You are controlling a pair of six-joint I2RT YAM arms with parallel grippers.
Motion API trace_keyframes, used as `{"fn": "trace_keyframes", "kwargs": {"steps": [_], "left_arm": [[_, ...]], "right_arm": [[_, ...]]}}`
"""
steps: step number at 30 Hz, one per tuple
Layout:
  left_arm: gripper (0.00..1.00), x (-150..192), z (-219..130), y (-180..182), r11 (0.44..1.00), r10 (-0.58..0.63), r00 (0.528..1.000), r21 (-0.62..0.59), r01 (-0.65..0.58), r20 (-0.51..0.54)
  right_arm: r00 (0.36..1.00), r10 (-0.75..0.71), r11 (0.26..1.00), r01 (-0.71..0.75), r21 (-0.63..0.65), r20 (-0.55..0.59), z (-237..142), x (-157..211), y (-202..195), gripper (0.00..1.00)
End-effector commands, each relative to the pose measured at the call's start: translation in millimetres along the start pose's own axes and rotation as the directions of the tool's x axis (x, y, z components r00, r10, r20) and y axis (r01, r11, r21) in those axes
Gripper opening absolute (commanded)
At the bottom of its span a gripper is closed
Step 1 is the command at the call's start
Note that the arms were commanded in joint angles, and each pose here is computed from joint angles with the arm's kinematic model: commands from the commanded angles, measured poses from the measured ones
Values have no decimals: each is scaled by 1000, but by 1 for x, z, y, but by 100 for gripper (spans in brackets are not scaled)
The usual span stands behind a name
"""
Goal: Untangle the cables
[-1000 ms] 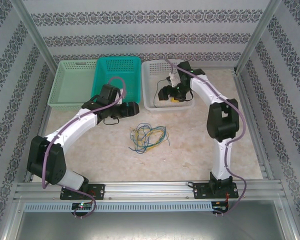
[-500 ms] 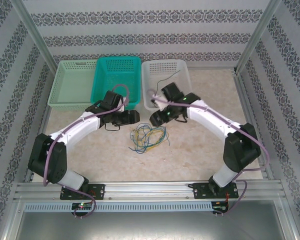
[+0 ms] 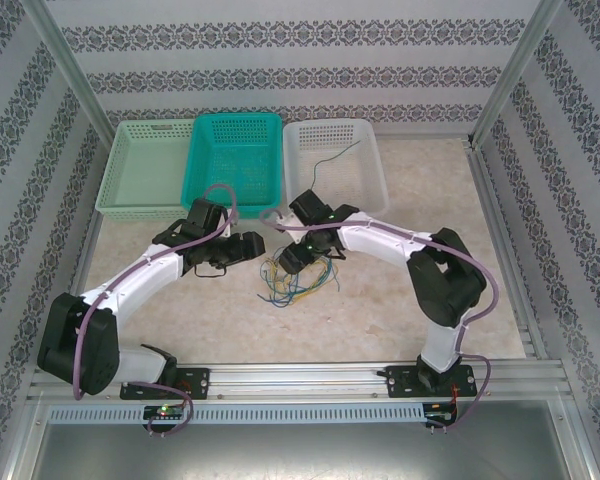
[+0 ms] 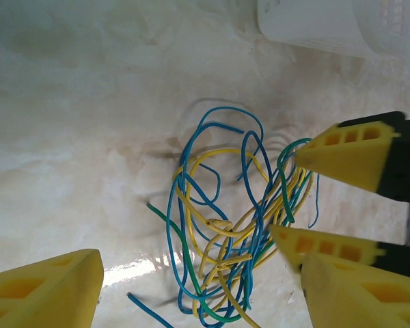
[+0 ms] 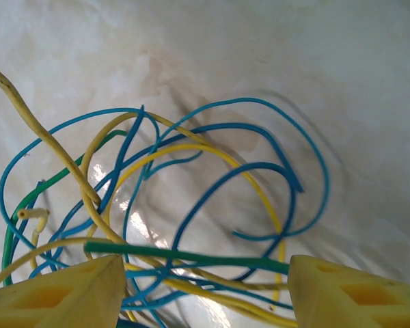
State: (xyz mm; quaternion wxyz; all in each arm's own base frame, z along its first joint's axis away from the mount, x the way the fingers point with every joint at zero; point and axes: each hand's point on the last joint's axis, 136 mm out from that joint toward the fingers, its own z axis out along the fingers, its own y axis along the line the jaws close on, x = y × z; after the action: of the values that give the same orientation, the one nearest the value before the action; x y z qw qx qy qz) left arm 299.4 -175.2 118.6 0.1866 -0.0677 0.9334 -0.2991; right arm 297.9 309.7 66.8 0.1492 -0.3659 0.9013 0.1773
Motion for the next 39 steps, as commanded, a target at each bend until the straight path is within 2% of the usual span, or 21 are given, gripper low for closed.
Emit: {"fn": "trace_keyframes", "kwargs": {"steps": [1,4,7,9,12,23,30,34,39], "left_arm": [[76,-5,-4,-7,999,4,1000,33,-5,23],[76,-4,-3,-7,999,5,1000,37,-6,20],[76,-4,1,-9,998,1,1000,56,-2,11],[75,-2,3,-10,998,4,1000,67,-5,2],[75,0,8,-13,997,31,999,65,-30,-14],[76,6,38,-53,982,146,986,134,-135,-77],[75,2,47,-70,973,186,980,151,-174,-66],[73,3,54,-59,983,171,981,83,-164,-89],[66,10,66,-36,992,126,985,1,-126,-114]], "right_arm": [[999,-17,999,15,50,30,6,-15,-9,64],[999,-2,998,-1,69,40,10,-21,-13,53],[997,16,995,-23,95,76,4,-28,-16,26],[994,23,994,-35,104,109,-7,-32,-15,13],[985,27,993,-46,110,168,-30,-35,-10,4],[942,76,990,-112,91,327,-97,-52,4,2],[866,184,975,-221,27,465,-149,-70,-3,2],[750,340,933,-345,-102,567,-187,-75,-21,1],[512,574,803,-504,-318,639,-223,-60,-61,0]]}}
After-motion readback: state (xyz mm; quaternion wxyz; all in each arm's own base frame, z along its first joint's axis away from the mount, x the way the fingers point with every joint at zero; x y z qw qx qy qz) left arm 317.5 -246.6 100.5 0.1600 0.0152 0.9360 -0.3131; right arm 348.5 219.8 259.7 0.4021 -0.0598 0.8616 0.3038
